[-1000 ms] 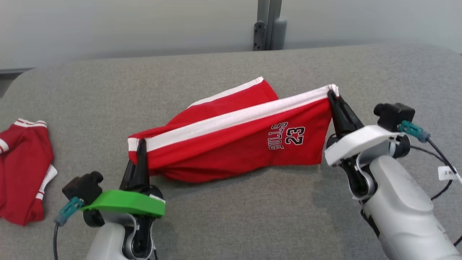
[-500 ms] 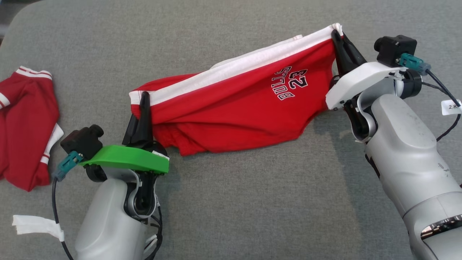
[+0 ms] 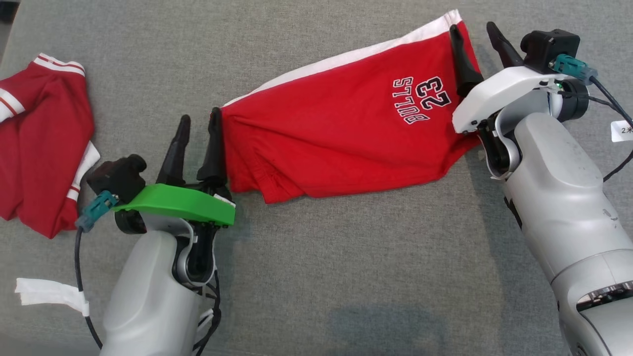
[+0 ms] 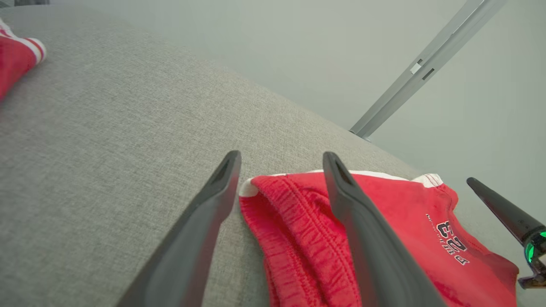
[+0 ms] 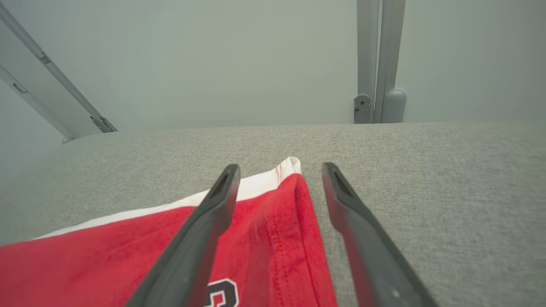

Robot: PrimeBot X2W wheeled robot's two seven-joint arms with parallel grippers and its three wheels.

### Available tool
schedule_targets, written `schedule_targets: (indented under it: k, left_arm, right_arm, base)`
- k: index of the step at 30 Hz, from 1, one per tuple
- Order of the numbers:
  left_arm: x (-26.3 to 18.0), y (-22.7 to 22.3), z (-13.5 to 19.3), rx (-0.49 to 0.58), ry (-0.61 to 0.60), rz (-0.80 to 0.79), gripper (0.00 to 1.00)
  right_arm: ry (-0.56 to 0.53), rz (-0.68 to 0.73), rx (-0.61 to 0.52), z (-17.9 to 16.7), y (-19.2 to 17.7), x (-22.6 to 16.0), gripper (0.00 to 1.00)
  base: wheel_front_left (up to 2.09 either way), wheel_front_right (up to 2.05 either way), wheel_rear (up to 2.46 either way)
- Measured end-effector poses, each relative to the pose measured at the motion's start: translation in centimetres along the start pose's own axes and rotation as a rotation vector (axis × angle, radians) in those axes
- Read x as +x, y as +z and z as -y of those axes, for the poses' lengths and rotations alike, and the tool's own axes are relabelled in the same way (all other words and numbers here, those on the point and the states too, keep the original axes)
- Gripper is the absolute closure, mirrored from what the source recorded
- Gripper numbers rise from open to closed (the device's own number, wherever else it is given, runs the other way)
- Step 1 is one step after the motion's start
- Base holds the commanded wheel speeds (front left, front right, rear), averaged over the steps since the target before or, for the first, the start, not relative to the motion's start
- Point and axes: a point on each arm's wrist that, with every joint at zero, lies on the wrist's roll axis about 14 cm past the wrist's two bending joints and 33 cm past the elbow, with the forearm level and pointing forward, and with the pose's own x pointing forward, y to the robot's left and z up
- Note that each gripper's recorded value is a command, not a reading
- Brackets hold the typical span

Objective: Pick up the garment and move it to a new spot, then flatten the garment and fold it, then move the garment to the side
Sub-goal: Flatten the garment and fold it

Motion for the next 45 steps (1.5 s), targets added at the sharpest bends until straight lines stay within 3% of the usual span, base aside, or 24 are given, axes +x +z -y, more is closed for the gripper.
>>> schedule_targets:
  k: [7,12,17,18,19,20,25,35,45]
  left_arm:
    - [-1.0,0.7,-0.8,0.048,0.026,0.022,0.00]
    - [-2.0,0.6,-0.7,0.072,0.030,0.020,0.00]
    - [-2.5,0.7,-0.4,0.080,0.026,0.023,0.00]
    - [-2.6,0.7,-0.3,0.085,0.025,0.022,0.00]
    - [-2.7,0.7,-0.3,0.091,0.026,0.021,0.00]
    - [-2.8,0.7,-0.3,0.102,0.027,0.019,0.00]
    - [-3.5,0.6,-0.3,0.110,0.031,0.016,0.00]
    - [-5.3,0.0,0.1,0.152,0.023,0.001,0.00]
    - [-6.6,-1.0,1.4,0.149,-0.009,-0.021,0.00]
  right_arm:
    - [-0.016,-0.024,-0.008,0.4,-1.2,-2.7,0.00]
    - [-0.036,-0.143,-0.021,0.8,-4.9,-5.8,0.00]
    - [-0.040,-0.225,-0.055,0.9,-6.2,-7.0,0.00]
    - [-0.044,-0.232,-0.054,0.9,-6.2,-7.1,0.33]
    - [-0.046,-0.236,-0.049,0.9,-6.3,-7.3,0.84]
    - [-0.049,-0.237,-0.044,0.8,-6.3,-7.4,1.00]
    - [-0.070,-0.204,0.000,0.7,-5.4,-8.0,1.00]
    - [-0.205,-0.070,0.122,4.0,-2.4,-12.4,1.00]
    - [-0.267,0.048,0.109,6.0,0.8,-16.7,1.00]
  base:
    - [0.00,0.00,0.00]
    - [0.00,0.00,0.00]
    - [0.00,0.00,0.00]
    - [0.00,0.00,0.00]
    - [0.00,0.00,0.00]
    - [0.00,0.00,0.00]
    - [0.00,0.00,0.00]
    - [0.00,0.00,0.00]
    - [0.00,0.00,0.00]
